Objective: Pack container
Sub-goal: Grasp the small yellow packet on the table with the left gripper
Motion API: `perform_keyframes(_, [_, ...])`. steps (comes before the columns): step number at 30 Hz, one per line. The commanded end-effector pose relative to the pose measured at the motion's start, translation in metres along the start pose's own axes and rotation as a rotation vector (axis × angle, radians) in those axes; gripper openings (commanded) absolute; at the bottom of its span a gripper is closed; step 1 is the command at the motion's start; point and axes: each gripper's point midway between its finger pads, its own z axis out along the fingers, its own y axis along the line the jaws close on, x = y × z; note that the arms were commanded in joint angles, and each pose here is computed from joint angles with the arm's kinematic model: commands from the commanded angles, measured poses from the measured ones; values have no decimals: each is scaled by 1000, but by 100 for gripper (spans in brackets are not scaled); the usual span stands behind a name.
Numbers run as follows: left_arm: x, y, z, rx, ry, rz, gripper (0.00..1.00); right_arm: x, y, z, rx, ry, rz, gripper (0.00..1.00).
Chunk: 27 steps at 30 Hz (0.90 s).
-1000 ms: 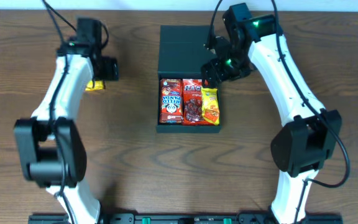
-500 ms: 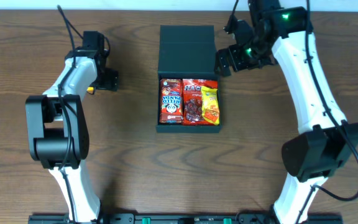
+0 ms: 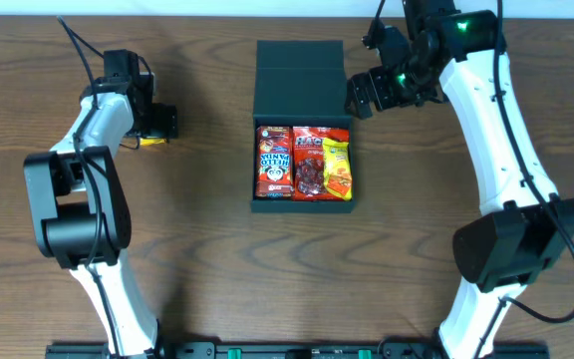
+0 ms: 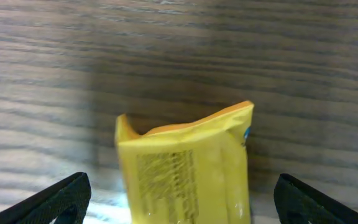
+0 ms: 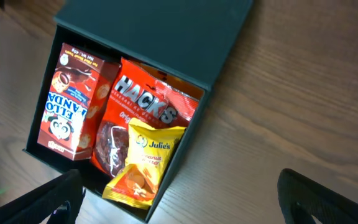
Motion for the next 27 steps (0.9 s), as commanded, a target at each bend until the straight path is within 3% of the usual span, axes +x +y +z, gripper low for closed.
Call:
perform_keyframes(1, [5, -2, 12, 19, 21, 3, 95, -7, 2, -13, 4, -46, 11, 99])
perform_keyframes(6, [-1, -1, 13, 15, -2, 3, 100, -8, 2, -13, 4, -47, 11, 99])
perform_keyframes(7, [-2, -1, 13, 14, -6, 3, 91, -8, 2, -13, 4, -47, 11, 99])
perform_keyframes(13, [-3, -2, 13, 22, -10, 2, 68, -8, 2, -14, 4, -48, 18, 99])
perform_keyframes(27, [3, -4, 13, 27, 14, -36, 50, -7, 1, -14, 5, -47, 18, 99])
